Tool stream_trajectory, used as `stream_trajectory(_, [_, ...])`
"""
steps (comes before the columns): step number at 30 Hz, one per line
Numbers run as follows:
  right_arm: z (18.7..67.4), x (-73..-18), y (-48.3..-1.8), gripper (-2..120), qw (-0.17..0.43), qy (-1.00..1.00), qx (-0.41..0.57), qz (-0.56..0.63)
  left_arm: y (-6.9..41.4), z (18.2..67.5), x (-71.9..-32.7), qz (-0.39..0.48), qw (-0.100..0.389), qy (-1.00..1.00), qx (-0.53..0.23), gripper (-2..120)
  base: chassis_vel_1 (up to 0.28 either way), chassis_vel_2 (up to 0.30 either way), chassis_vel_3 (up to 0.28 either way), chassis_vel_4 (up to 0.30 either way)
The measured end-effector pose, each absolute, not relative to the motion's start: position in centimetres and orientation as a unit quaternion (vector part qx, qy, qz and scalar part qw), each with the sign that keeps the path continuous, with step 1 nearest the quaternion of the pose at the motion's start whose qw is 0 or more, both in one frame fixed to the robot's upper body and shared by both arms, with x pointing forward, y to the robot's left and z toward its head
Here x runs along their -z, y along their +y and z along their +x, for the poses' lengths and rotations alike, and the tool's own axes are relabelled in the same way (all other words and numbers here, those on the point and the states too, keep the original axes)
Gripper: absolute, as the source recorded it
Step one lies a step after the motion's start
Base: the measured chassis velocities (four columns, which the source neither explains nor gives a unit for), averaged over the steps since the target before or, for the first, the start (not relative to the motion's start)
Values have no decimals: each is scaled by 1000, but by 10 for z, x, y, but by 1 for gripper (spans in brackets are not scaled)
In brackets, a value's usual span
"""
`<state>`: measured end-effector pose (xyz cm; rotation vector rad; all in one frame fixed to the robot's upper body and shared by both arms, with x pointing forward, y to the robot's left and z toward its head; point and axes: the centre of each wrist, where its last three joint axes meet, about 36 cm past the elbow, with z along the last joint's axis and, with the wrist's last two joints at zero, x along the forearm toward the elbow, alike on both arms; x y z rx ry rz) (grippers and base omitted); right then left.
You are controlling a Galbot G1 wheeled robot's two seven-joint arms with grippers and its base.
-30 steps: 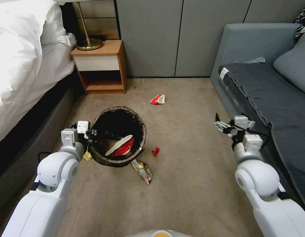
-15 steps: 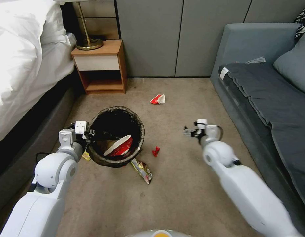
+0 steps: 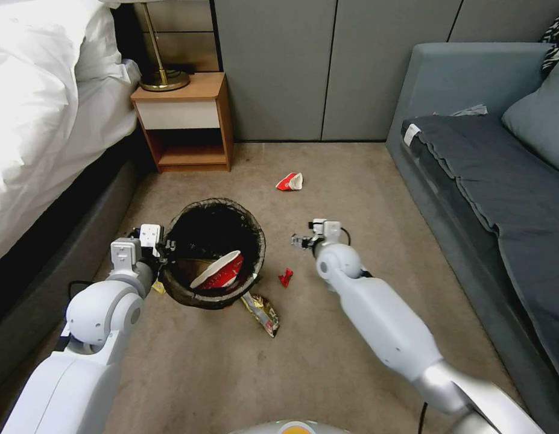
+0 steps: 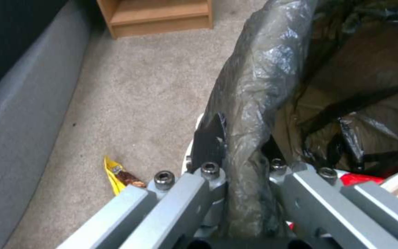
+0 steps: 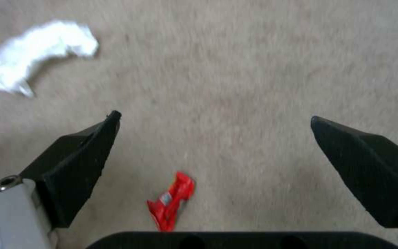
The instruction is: Pick up the trash bin, then pick up the garbage from the floor and place it into the trash bin.
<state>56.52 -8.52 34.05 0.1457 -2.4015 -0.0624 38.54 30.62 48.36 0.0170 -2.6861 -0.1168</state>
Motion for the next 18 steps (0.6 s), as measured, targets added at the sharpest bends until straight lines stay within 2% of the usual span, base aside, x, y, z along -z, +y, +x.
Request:
stream_trajectory(10, [575,-300,-59,100,438,-898,-3,50,305,385,-477,7,232,-972,41,0,0,0,0,0])
stream_trajectory(18, [570,-289,-43,100,454,-885,-43,94,300,386,-472,3,236,-971,42,0,0,0,0,0])
